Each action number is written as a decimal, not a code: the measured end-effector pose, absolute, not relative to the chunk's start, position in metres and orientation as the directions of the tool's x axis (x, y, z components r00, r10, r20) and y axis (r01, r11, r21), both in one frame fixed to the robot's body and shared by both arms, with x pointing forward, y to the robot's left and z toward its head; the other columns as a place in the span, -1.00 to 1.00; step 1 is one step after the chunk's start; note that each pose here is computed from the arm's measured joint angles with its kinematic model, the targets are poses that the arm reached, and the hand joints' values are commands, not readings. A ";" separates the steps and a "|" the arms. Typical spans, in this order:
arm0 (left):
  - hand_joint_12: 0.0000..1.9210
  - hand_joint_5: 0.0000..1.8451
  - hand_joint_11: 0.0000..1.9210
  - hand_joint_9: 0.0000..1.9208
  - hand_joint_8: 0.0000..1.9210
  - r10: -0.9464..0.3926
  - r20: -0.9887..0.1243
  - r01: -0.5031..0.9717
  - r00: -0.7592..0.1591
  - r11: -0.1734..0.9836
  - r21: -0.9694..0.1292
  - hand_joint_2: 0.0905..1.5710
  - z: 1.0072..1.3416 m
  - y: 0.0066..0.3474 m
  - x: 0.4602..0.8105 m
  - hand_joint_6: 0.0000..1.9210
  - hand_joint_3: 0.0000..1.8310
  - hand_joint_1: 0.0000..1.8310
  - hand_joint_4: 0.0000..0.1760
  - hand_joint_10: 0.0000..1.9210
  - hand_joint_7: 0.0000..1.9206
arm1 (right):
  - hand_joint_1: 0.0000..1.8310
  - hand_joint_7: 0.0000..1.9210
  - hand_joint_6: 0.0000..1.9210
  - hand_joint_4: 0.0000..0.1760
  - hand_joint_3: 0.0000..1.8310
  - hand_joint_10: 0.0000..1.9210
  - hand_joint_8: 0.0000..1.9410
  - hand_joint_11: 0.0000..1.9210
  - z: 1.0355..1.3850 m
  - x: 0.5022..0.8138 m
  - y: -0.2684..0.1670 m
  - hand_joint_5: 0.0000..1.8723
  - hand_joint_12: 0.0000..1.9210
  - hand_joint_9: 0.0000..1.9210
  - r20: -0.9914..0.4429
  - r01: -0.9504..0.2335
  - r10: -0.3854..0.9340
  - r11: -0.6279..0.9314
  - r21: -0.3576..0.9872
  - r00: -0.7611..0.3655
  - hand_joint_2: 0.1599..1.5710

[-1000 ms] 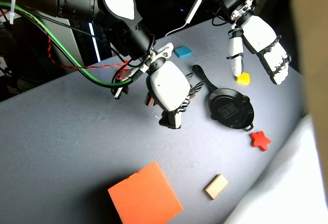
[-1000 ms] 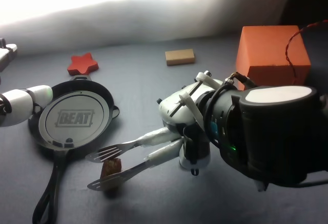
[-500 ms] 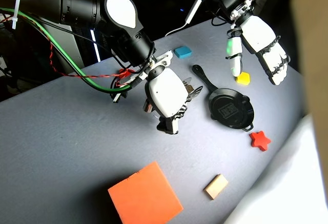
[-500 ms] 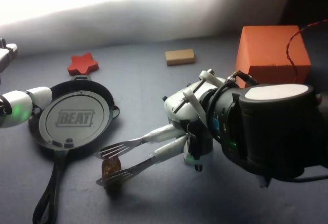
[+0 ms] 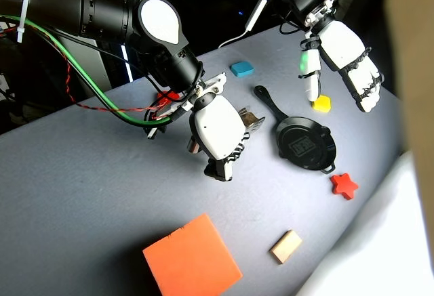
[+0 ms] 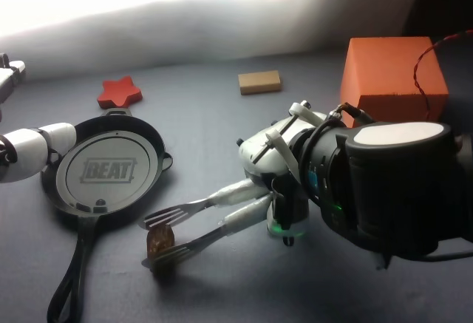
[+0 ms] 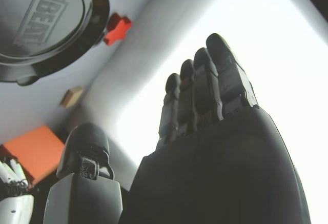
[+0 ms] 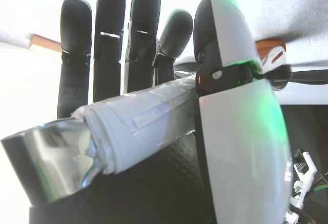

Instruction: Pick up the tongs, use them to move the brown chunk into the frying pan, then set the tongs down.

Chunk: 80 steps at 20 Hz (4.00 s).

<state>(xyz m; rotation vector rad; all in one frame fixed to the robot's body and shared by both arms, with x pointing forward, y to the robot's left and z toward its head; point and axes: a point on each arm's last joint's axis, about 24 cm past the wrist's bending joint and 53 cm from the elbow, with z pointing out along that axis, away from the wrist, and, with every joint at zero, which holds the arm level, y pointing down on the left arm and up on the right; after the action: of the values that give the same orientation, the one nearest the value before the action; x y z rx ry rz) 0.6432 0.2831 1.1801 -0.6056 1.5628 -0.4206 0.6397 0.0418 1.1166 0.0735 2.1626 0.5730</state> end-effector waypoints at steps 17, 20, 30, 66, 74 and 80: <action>-0.49 -0.91 -1.00 -0.88 -1.00 -0.605 -0.796 -0.127 -0.015 0.791 -0.598 0.58 1.180 0.284 0.643 -1.00 -1.00 -0.92 -0.93 -1.00 -0.88 | 0.33 0.10 0.15 -0.93 -1.00 -0.27 -0.11 -0.27 1.118 0.640 0.042 0.00 0.60 0.14 -0.754 -0.164 0.236 0.895 0.414 -0.613 0.36; -0.50 -0.90 -1.00 -0.88 -1.00 -0.604 -0.797 -0.127 -0.014 0.791 -0.598 0.58 1.180 0.284 0.643 -1.00 -1.00 -0.90 -0.91 -1.00 -0.88 | 0.25 0.24 0.18 -1.00 -0.99 -0.16 -0.37 -0.18 1.119 0.641 0.042 -0.04 0.64 0.22 -0.756 -0.165 0.234 0.896 0.412 -0.612 0.41; -0.47 -0.90 -1.00 -0.87 -1.00 -0.605 -0.796 -0.132 -0.015 0.790 -0.599 0.59 1.179 0.285 0.643 -1.00 -1.00 -0.95 -0.94 -1.00 -0.87 | -0.21 0.69 1.00 0.98 -0.98 1.00 1.00 0.79 1.122 0.643 0.039 0.50 1.00 0.80 -0.763 -0.171 0.229 0.898 0.405 -0.604 0.87; -0.45 -0.89 -1.00 -0.86 -1.00 -0.564 -0.820 -0.189 0.099 0.798 -0.572 0.60 1.199 0.326 0.651 -0.99 -1.00 -0.92 -0.94 -0.99 -0.87 | -0.54 0.45 0.99 1.00 -0.98 1.00 0.95 0.57 1.165 0.702 0.105 0.24 1.00 0.57 -0.900 -0.418 0.176 0.839 0.349 -0.398 0.90; -0.47 -0.91 -1.00 -0.88 -1.00 -0.562 -0.822 -0.187 0.095 0.801 -0.569 0.60 1.198 0.325 0.650 -1.00 -1.00 -0.90 -0.90 -1.00 -0.88 | -0.64 0.32 0.65 -1.00 -1.00 0.79 0.46 0.16 1.161 0.705 0.103 0.01 1.00 0.34 -0.913 -0.428 0.153 0.846 0.319 -0.377 0.87; -0.46 -0.89 -1.00 -0.87 -1.00 -0.562 -0.821 -0.188 0.095 0.800 -0.570 0.59 1.198 0.326 0.650 -1.00 -1.00 -0.90 -0.87 -1.00 -0.87 | -0.58 0.26 0.25 -1.00 -1.00 0.63 0.16 -0.03 1.161 0.707 0.099 -0.05 1.00 0.25 -0.919 -0.426 0.147 0.851 0.306 -0.366 0.82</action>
<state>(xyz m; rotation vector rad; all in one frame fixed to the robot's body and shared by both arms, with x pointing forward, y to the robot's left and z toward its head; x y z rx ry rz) 0.6502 0.3256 1.1977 -0.6387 1.4764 -0.3074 0.7070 0.0992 1.1609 -0.2098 1.8543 0.6091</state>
